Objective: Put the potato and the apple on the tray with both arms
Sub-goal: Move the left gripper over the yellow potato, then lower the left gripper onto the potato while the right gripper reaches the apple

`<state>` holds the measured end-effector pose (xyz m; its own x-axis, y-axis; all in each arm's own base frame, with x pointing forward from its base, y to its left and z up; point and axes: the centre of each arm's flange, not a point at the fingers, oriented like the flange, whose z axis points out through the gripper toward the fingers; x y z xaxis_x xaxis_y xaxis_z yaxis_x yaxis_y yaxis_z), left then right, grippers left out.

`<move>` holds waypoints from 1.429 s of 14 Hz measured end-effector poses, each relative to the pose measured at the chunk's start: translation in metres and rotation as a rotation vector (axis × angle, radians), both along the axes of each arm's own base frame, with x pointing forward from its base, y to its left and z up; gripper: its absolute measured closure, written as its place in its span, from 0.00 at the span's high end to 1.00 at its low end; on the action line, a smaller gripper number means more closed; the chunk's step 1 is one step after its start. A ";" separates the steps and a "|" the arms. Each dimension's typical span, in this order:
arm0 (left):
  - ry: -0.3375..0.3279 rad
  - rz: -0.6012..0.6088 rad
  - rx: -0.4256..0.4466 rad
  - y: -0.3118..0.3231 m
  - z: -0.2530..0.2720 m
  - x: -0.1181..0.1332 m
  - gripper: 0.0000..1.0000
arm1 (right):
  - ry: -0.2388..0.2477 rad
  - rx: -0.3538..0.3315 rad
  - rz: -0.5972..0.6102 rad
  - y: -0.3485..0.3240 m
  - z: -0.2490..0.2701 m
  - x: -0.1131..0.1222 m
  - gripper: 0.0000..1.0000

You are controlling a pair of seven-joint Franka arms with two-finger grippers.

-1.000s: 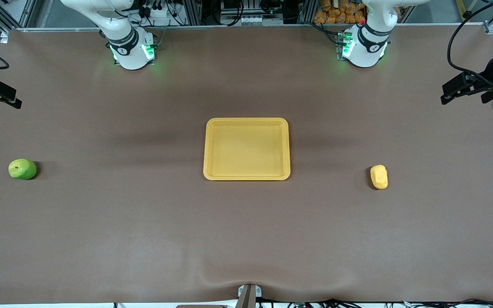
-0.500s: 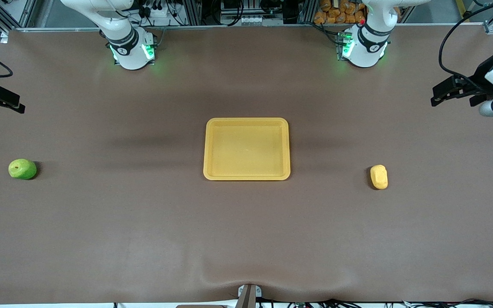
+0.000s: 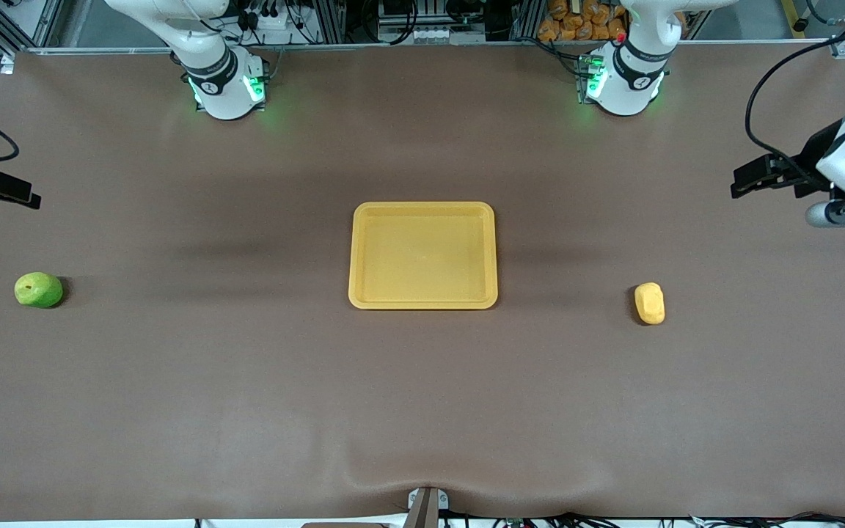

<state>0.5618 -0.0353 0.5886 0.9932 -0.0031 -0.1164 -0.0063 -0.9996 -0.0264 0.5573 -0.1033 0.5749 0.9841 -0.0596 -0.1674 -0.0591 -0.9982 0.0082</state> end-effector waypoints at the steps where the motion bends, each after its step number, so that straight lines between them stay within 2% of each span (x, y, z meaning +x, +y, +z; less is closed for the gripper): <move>1: 0.013 0.001 0.000 0.001 -0.009 0.005 1.00 | 0.010 -0.011 -0.002 -0.003 -0.005 0.002 1.00; 5: 0.030 -0.001 -0.004 0.000 -0.046 0.022 1.00 | 0.073 -0.070 -0.005 -0.017 -0.036 0.012 1.00; 10: 0.006 -0.005 -0.004 -0.001 -0.088 0.027 1.00 | 0.112 -0.077 -0.046 -0.048 -0.077 0.024 1.00; 15: -0.047 -0.012 -0.004 -0.001 -0.142 0.027 1.00 | 0.114 -0.077 -0.047 -0.084 -0.113 0.034 1.00; 20: -0.097 -0.018 -0.012 -0.003 -0.195 0.020 1.00 | 0.093 -0.089 -0.012 -0.119 -0.146 0.042 1.00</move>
<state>0.5823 -0.0383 0.3937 0.9996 -0.0221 -0.0199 -0.0224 -0.9996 -0.0160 0.5990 -0.2223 0.4293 0.9637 -0.0896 -0.2514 -0.0655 -0.9926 0.1025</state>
